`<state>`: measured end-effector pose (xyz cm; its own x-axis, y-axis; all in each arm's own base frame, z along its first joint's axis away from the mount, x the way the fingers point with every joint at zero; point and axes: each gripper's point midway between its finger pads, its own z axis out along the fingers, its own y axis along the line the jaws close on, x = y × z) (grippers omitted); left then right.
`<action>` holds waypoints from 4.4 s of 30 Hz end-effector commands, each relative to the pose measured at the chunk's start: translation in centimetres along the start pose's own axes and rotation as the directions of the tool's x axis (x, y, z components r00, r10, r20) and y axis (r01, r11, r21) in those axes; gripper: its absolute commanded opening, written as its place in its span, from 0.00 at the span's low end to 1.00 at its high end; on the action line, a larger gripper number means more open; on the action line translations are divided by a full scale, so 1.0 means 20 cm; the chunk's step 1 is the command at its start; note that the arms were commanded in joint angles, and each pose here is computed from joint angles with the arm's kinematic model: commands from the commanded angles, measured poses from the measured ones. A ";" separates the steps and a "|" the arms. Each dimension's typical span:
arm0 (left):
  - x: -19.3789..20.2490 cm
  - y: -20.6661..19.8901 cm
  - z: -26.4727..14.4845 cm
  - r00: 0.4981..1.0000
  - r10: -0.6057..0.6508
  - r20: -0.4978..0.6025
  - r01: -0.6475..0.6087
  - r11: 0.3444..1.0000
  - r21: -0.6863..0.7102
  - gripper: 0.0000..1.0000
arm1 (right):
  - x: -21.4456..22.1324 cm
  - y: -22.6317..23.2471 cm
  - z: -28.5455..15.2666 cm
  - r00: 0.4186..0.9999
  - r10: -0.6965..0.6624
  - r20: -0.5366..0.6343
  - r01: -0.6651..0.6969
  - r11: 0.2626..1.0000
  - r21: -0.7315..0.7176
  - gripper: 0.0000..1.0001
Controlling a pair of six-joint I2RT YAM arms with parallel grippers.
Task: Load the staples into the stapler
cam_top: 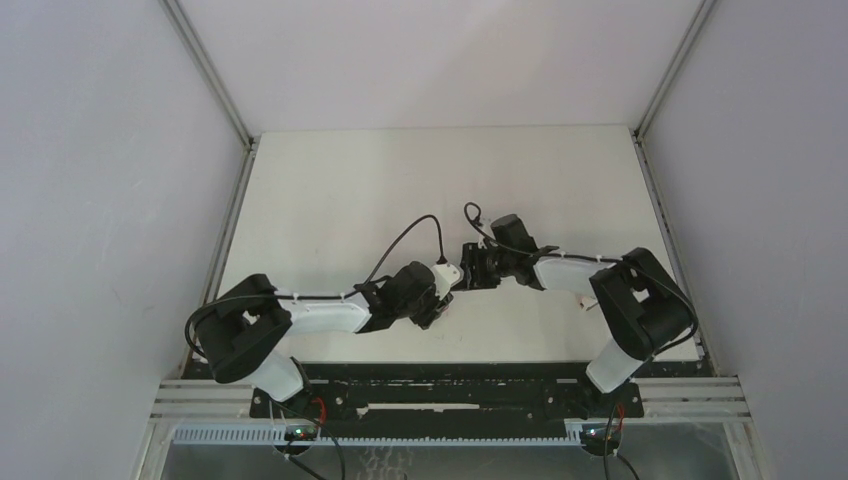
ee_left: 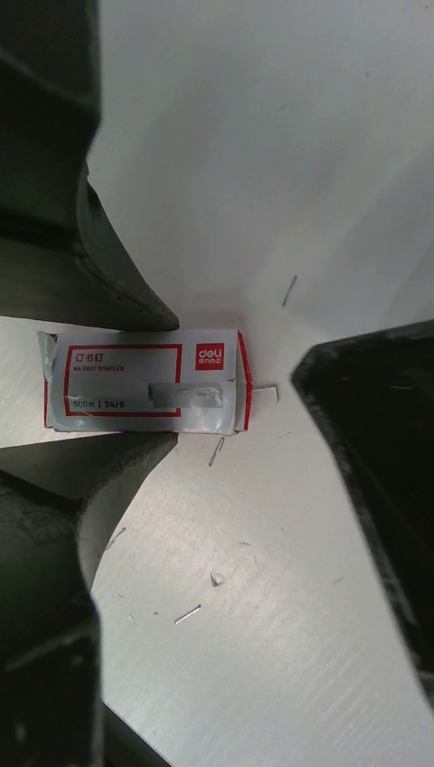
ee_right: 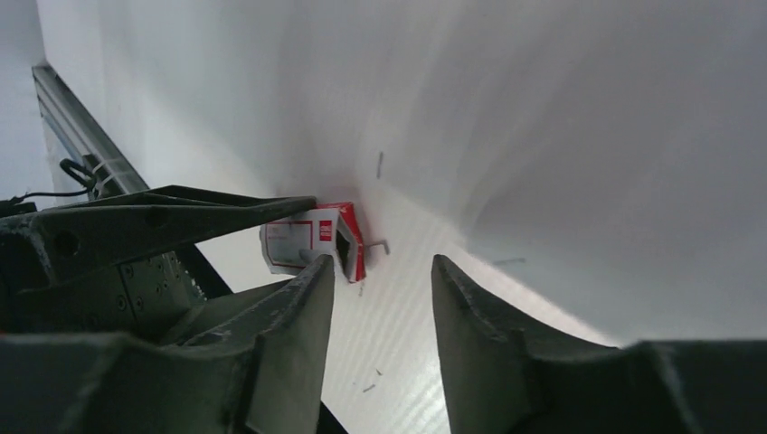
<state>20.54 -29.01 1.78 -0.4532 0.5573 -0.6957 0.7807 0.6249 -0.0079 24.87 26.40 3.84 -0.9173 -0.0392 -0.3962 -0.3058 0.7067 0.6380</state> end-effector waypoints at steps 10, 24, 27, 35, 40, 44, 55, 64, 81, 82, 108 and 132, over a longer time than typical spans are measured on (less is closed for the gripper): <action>-0.04 -0.01 0.00 0.999 0.033 0.025 -0.033 0.999 0.014 0.47 | -0.02 0.16 0.08 0.998 -0.042 -0.040 0.035 0.987 -0.160 0.34; -0.04 -0.02 0.00 0.999 0.038 0.026 -0.038 0.999 0.019 0.48 | 0.01 0.13 0.13 0.997 -0.028 -0.073 0.016 0.988 -0.154 0.26; -0.04 -0.02 0.00 0.999 0.038 0.025 -0.039 0.999 0.021 0.48 | 0.02 0.14 0.14 0.996 -0.026 -0.085 0.012 0.987 -0.159 0.25; -0.04 -0.02 0.00 0.999 0.040 0.026 -0.041 0.999 0.021 0.48 | 0.03 0.13 0.15 0.995 -0.026 -0.095 0.011 0.988 -0.154 0.22; -0.04 -0.02 0.01 0.999 0.042 0.025 -0.043 0.999 0.022 0.47 | 0.05 0.14 0.16 0.993 -0.028 -0.112 0.009 0.986 -0.169 0.22; -0.04 -0.02 0.01 0.999 0.043 0.025 -0.044 0.999 0.020 0.47 | 0.06 0.15 0.17 0.991 -0.032 -0.130 0.008 0.984 -0.180 0.22; -0.03 -0.02 0.01 0.999 0.048 0.021 -0.048 0.999 0.016 0.47 | 0.10 0.18 0.19 0.984 -0.054 -0.172 0.017 0.978 -0.208 0.15; -0.04 -0.01 0.00 0.998 0.051 0.027 -0.051 0.999 0.002 0.47 | 0.06 0.12 0.17 0.990 -0.062 -0.127 0.046 0.991 -0.122 0.00; -0.05 0.02 -0.01 0.998 0.050 0.038 -0.049 0.998 -0.029 0.47 | -0.03 0.00 0.06 0.998 -0.039 -0.040 0.037 0.998 -0.060 0.00; -0.05 0.03 -0.02 0.998 0.048 0.042 -0.046 0.998 -0.039 0.48 | -0.03 0.00 0.05 0.999 -0.036 -0.041 0.033 0.998 -0.061 0.00; 0.03 0.06 -0.37 0.484 -0.855 0.183 0.855 0.507 0.106 0.65 | 0.02 0.13 0.06 0.992 -0.126 -0.017 0.125 0.989 -0.082 0.45; 0.21 0.08 -0.19 0.388 -0.917 0.098 0.919 0.393 0.039 0.31 | 0.02 0.13 0.07 0.992 -0.123 -0.015 0.122 0.991 -0.059 0.44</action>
<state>18.30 -24.11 2.21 -0.8511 -0.4013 -0.3384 -0.0697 0.7253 -0.6849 23.24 28.58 3.61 -0.8950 -0.1489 -0.4205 -0.4054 0.6649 0.6274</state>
